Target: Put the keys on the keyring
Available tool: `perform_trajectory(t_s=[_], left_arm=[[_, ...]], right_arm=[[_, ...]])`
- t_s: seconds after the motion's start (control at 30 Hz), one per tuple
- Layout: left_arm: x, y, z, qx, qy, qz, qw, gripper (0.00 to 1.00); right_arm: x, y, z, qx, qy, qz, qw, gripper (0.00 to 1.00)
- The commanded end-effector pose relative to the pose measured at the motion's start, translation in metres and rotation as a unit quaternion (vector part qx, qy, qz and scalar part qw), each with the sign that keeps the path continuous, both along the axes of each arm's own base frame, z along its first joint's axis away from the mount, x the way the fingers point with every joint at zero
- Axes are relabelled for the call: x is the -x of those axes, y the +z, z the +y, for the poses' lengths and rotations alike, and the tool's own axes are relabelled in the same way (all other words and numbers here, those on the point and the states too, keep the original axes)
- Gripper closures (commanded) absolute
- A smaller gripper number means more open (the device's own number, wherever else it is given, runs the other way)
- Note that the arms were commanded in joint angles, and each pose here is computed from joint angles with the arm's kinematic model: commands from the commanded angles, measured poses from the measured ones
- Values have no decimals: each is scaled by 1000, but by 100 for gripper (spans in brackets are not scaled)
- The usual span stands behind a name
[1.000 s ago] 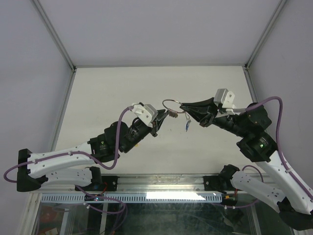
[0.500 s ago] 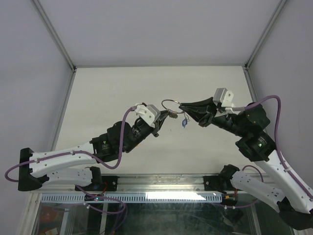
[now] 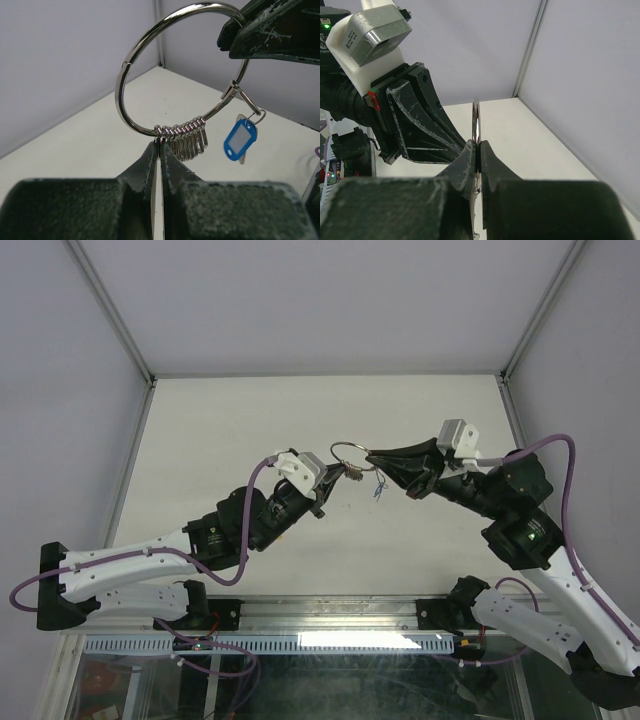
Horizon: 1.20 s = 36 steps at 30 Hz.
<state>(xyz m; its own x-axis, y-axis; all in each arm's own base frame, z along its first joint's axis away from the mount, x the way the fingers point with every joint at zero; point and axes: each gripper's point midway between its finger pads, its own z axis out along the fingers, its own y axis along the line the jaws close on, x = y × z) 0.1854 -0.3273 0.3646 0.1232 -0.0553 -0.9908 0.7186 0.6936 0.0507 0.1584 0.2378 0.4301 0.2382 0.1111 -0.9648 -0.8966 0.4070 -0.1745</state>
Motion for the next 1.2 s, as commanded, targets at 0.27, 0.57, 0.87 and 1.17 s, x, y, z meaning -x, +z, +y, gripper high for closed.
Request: perform_trajectory(t_s=[0.27, 0.57, 0.87, 1.17], left_arm=[[-3, 32, 15, 18, 26, -25, 999, 100], [-13, 27, 27, -60, 63, -54, 995, 100], [-25, 27, 38, -150, 99, -120, 976, 100], [-33, 16, 45, -239, 125, -205, 941, 100]], right_arm=[[1, 20, -9, -24, -19, -34, 999, 100], [-2, 16, -9, -10, -25, -31, 999, 100], [-7, 9, -6, 5, -28, -13, 1000, 100], [-12, -2, 0, 25, -24, 13, 999, 100]])
